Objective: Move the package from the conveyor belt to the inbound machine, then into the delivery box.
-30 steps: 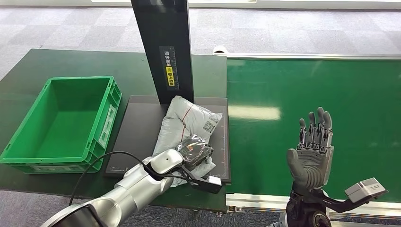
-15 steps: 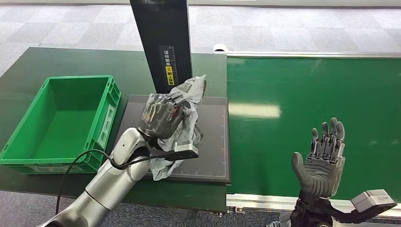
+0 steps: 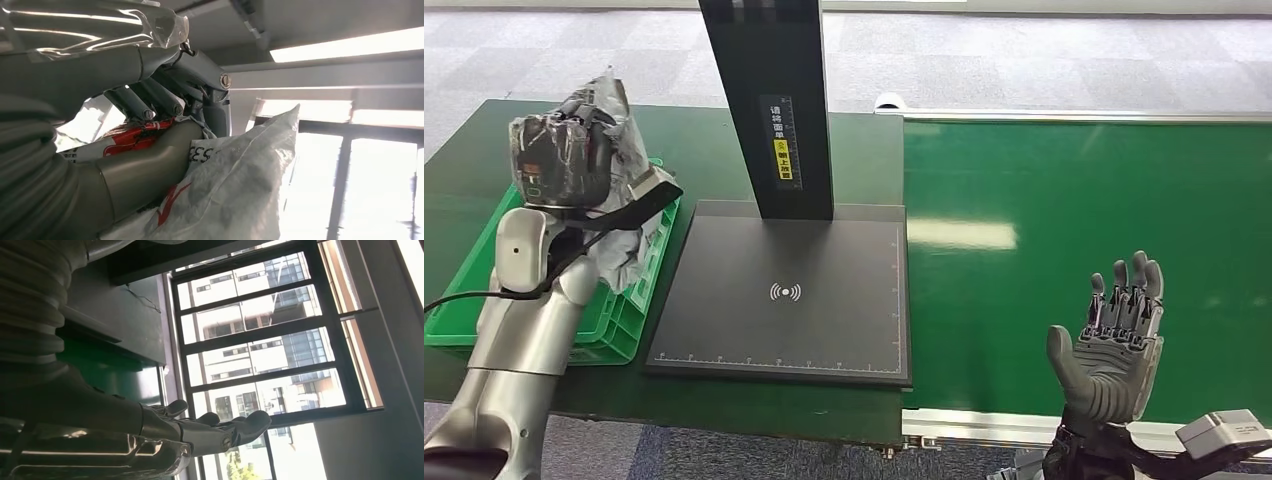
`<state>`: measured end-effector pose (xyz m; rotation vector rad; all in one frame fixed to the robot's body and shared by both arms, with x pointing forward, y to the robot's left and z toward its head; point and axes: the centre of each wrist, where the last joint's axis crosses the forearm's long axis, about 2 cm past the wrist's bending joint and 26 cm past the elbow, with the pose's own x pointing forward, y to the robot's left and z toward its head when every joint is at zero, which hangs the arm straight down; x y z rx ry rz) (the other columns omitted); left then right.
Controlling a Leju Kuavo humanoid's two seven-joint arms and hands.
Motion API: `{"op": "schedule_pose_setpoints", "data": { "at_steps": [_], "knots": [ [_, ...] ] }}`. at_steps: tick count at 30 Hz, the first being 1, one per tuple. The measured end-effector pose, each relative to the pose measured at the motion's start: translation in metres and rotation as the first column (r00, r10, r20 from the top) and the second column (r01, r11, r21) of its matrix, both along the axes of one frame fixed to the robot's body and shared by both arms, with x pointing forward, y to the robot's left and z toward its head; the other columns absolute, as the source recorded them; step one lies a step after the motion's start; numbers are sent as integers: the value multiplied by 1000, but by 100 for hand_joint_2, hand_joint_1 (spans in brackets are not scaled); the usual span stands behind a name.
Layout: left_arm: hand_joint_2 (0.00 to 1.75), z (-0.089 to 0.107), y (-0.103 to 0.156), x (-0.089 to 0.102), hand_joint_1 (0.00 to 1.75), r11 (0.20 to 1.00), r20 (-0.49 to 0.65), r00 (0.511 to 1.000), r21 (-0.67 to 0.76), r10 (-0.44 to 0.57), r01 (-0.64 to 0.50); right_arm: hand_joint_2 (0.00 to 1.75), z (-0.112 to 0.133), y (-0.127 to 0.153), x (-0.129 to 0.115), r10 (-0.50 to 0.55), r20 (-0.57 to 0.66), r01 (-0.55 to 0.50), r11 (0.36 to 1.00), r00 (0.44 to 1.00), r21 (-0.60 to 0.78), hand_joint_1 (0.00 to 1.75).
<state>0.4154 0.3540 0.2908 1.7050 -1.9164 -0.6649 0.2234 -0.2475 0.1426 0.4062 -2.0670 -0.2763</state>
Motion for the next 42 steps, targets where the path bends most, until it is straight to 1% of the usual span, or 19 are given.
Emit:
{"op": "schedule_pose_setpoints", "data": {
  "at_steps": [2,5,9,13,15,17,19,24,26,28,31,32,34,38,40,42],
  "knots": [
    [175,-1,29,9,175,997,-26,997,2,78,-78,175,1,0,0,0,2,0,1000,1000,3,0],
    [175,-3,52,15,175,990,-60,988,1,139,-139,175,1,1,0,1,3,-1,1000,1000,5,0],
    [175,-9,65,18,175,985,-97,980,1,174,-174,175,2,2,0,1,3,-1,1000,1000,8,0],
    [175,-13,69,19,175,982,-119,975,-1,187,-188,175,2,2,0,0,3,0,1000,1000,11,0],
    [175,-14,71,20,175,977,-137,968,6,212,-213,175,2,3,0,0,3,-1,1000,1000,11,0],
    [175,-16,78,21,175,964,-177,948,18,263,-264,175,2,3,0,4,2,-4,1000,1000,13,0],
    [175,-21,93,22,175,949,-237,920,27,311,-314,175,2,3,0,13,2,-13,1000,1000,17,0],
    [175,-46,133,14,175,902,-399,819,53,413,-429,175,1,6,0,40,2,-40,999,999,27,0],
    [175,-55,143,10,87,889,-444,786,58,430,-454,175,1,7,1,49,1,-49,998,999,27,0],
    [175,-61,150,6,0,896,-471,783,39,407,-442,175,2,8,2,57,0,-57,998,998,29,0],
    [175,-66,155,4,0,926,-475,828,-64,300,-372,175,2,10,4,63,0,-63,998,998,32,0],
    [175,-67,154,4,0,928,-470,837,-90,280,-361,175,3,11,5,65,0,-65,997,998,34,0],
    [175,-68,152,4,0,924,-471,833,-93,288,-372,175,3,12,6,70,-2,-70,997,998,36,0],
    [175,-68,147,8,0,909,-490,802,-44,342,-415,175,2,13,7,74,-8,-74,996,997,41,0],
    [175,-68,144,10,0,913,-490,803,-36,339,-407,175,1,14,7,74,-11,-74,996,997,42,0],
    [175,-68,141,11,0,925,-486,817,-47,309,-378,175,1,14,6,73,-14,-73,996,997,42,0]
  ]
}}
